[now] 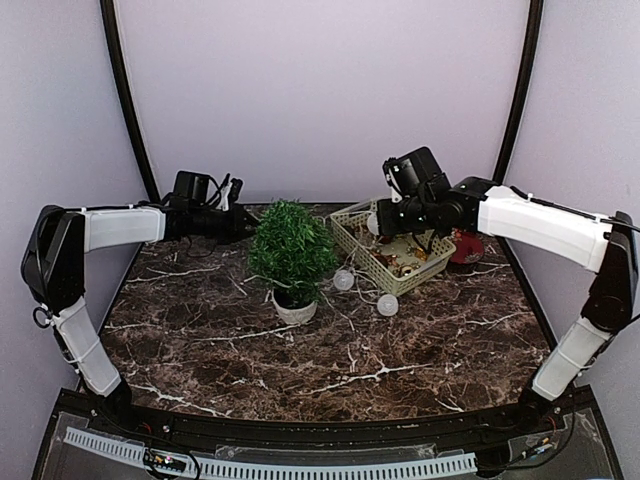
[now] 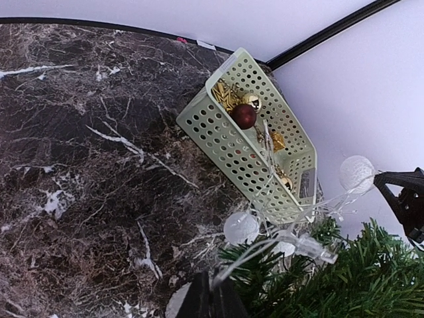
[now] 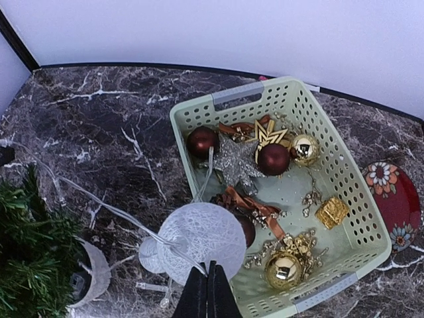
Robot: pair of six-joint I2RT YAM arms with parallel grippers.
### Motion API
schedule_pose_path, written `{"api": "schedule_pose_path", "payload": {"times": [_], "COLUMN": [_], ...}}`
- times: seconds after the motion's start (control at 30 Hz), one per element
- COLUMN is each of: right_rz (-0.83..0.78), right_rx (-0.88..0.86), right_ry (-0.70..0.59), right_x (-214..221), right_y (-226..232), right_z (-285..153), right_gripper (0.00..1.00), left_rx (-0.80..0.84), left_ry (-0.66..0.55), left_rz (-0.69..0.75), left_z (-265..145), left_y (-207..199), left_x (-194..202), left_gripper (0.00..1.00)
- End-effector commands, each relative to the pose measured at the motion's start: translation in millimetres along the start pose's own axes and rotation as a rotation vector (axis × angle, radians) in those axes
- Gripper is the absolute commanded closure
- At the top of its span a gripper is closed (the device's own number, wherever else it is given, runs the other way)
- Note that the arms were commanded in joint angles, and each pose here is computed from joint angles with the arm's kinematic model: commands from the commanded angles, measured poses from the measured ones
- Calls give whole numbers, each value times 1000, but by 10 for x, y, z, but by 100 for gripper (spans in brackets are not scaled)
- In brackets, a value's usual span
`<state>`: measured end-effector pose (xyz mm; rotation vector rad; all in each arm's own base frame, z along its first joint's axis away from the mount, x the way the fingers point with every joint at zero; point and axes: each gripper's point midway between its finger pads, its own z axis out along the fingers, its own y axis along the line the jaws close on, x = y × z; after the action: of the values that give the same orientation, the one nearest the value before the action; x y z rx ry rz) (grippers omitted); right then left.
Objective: Decorate the small christmas tree
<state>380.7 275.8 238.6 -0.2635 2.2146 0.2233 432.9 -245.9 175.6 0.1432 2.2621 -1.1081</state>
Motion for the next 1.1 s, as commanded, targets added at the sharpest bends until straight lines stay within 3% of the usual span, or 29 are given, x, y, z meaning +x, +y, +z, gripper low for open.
{"api": "schedule_pose_path", "payload": {"times": [0.0,0.4,0.53,0.77,1.07], "right_rz": [-1,-35,-47,-74,-37], "right_rx": [-1,-179,-281,-500,-713], "right_ry": [56,154,195,241,212], "right_x": [186,474,575,720,681], "right_y": [-80,85,208,550,952], "right_z": [-68,-365,-515,-771,-1036], "right_gripper": [100,100,100,100,100], "left_rx": [52,-71,-161,-229,-195], "left_ry": [21,-70,-125,-186,-180], "left_rz": [50,129,151,210,377], "left_z": [-57,-489,-732,-1078,-1314], "left_y": [-125,-187,-169,-231,-761], "left_x": [-24,-76,-107,-52,360], "left_gripper": [90,42,31,27,28]}}
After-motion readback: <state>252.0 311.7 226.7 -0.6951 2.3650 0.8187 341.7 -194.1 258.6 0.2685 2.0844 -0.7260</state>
